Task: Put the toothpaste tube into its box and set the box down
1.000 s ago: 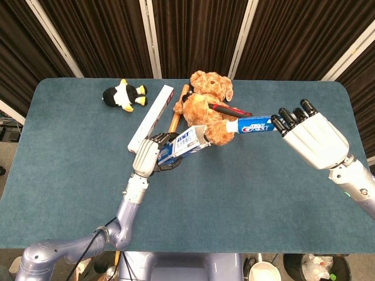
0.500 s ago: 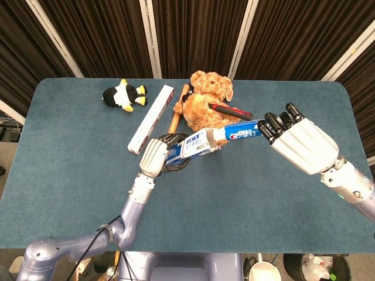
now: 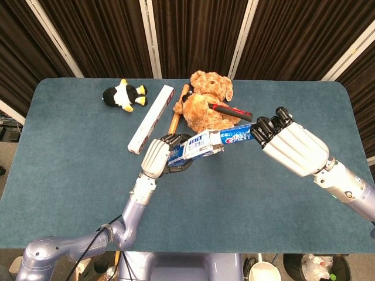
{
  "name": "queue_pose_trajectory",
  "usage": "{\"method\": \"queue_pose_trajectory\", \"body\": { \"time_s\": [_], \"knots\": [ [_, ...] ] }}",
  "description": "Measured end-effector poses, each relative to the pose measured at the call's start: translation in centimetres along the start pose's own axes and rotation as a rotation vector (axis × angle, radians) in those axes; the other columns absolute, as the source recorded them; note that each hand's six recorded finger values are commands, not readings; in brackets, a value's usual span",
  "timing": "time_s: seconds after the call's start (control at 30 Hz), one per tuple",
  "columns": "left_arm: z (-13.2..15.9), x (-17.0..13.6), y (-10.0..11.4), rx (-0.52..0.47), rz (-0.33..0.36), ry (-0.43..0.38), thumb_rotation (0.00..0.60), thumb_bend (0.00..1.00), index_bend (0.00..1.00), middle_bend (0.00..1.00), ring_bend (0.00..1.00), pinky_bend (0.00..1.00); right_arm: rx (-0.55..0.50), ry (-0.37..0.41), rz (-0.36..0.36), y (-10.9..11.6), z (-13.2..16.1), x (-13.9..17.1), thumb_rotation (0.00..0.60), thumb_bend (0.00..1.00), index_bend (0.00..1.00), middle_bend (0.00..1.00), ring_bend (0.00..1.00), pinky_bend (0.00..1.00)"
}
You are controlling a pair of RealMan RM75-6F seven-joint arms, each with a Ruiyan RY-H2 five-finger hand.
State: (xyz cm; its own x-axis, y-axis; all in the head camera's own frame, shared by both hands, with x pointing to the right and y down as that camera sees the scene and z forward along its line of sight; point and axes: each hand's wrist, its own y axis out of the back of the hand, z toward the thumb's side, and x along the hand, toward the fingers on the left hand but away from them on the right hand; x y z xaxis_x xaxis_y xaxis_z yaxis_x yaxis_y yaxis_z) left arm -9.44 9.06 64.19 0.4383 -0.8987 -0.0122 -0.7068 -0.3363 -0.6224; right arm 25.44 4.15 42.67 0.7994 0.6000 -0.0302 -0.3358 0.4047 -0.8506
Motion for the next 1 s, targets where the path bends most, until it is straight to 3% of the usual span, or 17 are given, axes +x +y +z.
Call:
{"method": "queue_pose_trajectory", "body": {
  "time_s": [0.7, 1.0],
  "knots": [
    [1.5, 1.2, -0.5, 0.016, -0.023, -0.009, 0.600, 0.37, 0.31, 0.45, 0.41, 0.50, 0.129, 0.122, -0.012, -0.3, 1.3, -0.2, 0.600, 0.39, 0.66, 0.73, 0.69, 0.52],
    [2.6, 1.6, -1.3, 0.006, -0.037, -0.022, 0.600, 0.37, 0.31, 0.45, 0.41, 0.50, 0.134, 0.137, -0.029, 0.1, 1.7, -0.7, 0.600, 0.39, 0.66, 0.73, 0.69, 0.52]
  ]
}}
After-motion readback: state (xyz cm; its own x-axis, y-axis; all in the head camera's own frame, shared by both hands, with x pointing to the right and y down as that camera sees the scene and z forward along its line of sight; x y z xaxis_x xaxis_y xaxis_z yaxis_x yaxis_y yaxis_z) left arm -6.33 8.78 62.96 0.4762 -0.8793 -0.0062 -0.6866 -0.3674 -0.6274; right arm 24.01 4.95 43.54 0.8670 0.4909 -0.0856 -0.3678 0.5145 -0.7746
